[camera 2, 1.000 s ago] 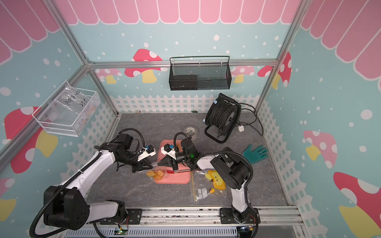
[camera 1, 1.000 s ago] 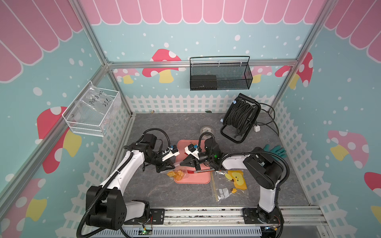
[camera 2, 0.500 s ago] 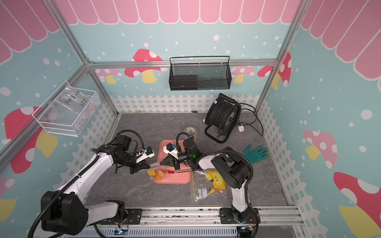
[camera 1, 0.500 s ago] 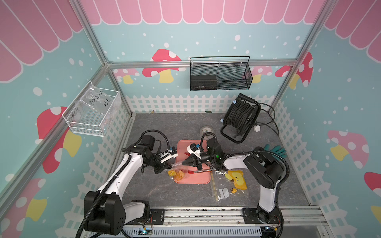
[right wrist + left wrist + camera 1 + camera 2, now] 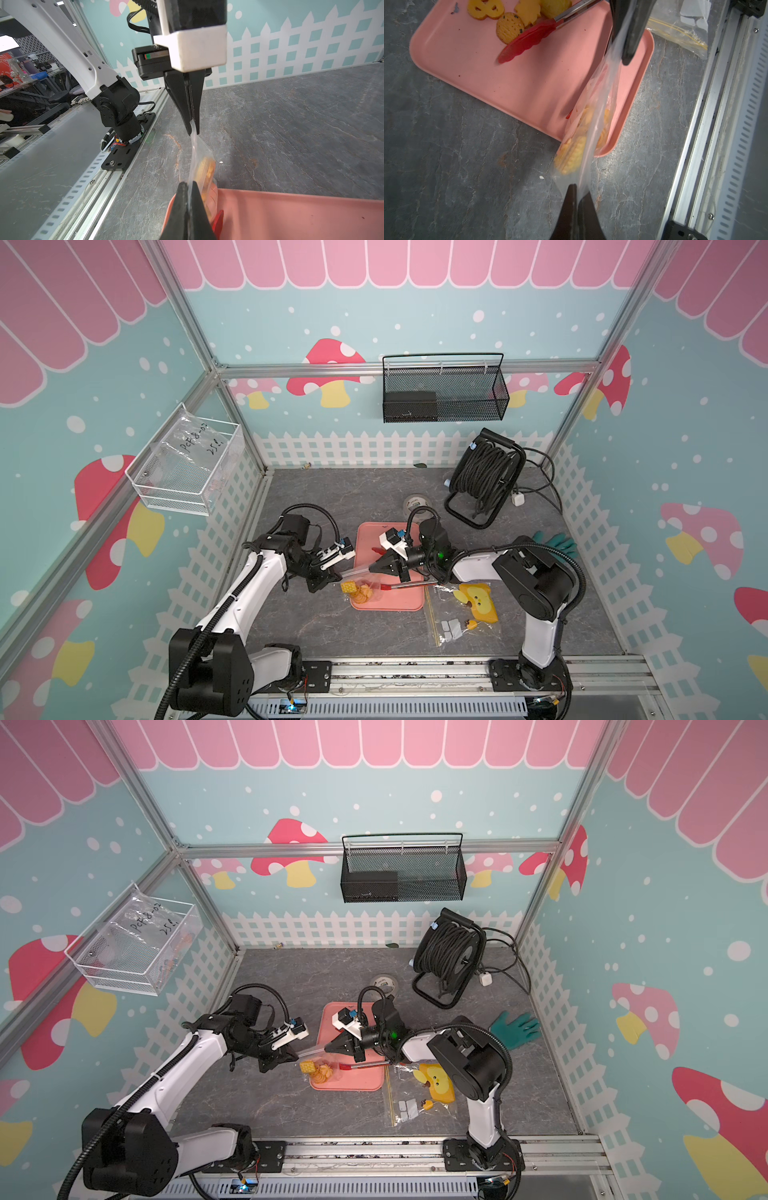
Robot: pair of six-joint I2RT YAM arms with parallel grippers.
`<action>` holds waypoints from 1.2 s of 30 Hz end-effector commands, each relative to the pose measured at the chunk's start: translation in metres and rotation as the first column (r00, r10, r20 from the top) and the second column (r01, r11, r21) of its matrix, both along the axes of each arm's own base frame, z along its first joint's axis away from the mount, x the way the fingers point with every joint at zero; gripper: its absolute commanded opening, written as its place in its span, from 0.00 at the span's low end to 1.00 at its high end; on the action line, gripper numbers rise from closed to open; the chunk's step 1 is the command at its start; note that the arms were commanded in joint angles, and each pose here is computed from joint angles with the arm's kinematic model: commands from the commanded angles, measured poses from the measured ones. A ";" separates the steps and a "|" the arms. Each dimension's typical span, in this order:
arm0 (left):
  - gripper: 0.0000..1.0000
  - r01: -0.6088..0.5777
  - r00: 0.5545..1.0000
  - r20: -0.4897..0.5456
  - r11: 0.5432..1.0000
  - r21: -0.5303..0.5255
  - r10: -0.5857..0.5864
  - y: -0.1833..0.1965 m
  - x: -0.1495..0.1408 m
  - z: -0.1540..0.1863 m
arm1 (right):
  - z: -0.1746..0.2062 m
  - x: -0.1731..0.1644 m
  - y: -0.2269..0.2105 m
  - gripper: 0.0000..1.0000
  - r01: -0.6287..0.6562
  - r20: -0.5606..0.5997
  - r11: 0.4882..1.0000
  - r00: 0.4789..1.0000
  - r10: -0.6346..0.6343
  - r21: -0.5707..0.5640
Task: Put the cookies into a resealable bag to prevent moisture
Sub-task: Close the ziploc bag at the center of the board, then pick up the ziploc bag from the center of the board.
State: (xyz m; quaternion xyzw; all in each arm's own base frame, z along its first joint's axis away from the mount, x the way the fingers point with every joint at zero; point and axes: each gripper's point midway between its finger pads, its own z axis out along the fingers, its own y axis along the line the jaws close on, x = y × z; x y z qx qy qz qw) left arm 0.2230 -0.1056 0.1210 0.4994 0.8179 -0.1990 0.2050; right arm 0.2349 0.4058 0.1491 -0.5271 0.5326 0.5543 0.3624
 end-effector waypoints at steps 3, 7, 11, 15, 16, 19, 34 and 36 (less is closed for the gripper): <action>0.22 -0.036 0.999 0.026 0.998 0.047 0.034 0.013 0.001 -0.005 | 0.016 0.000 -0.008 0.00 0.000 0.034 0.999 0.999 -0.001 0.038; 0.00 -0.038 0.999 0.024 0.999 0.031 0.038 0.012 0.001 -0.006 | 0.017 0.000 -0.008 0.00 -0.001 0.030 0.999 1.000 0.000 0.040; 0.00 -0.049 0.999 0.018 0.999 0.014 0.049 0.012 0.002 -0.005 | 0.015 0.001 -0.010 0.00 0.008 0.028 0.999 1.000 -0.009 0.037; 0.01 -0.055 0.997 0.051 0.998 -0.009 0.055 0.010 0.007 0.004 | 0.015 0.002 -0.009 0.00 0.007 0.027 0.999 1.000 -0.008 0.039; 0.00 -0.053 0.997 0.055 0.998 -0.044 0.056 0.007 0.007 0.010 | 0.015 0.003 -0.009 0.00 0.008 0.027 0.999 1.000 -0.009 0.039; 0.00 -0.066 0.996 0.046 0.994 -0.091 0.070 0.004 0.008 0.020 | 0.014 0.006 -0.008 0.02 0.019 0.029 0.999 0.999 -0.020 0.037; 0.00 -0.531 0.847 0.081 0.844 0.079 0.526 0.071 0.089 0.069 | 0.078 0.059 -0.035 0.74 0.326 0.158 0.943 0.930 -0.332 0.065; 0.00 -0.606 0.795 0.055 0.792 0.076 0.603 0.079 0.110 0.066 | 0.079 0.074 -0.047 0.75 0.414 0.154 0.910 0.898 -0.413 0.027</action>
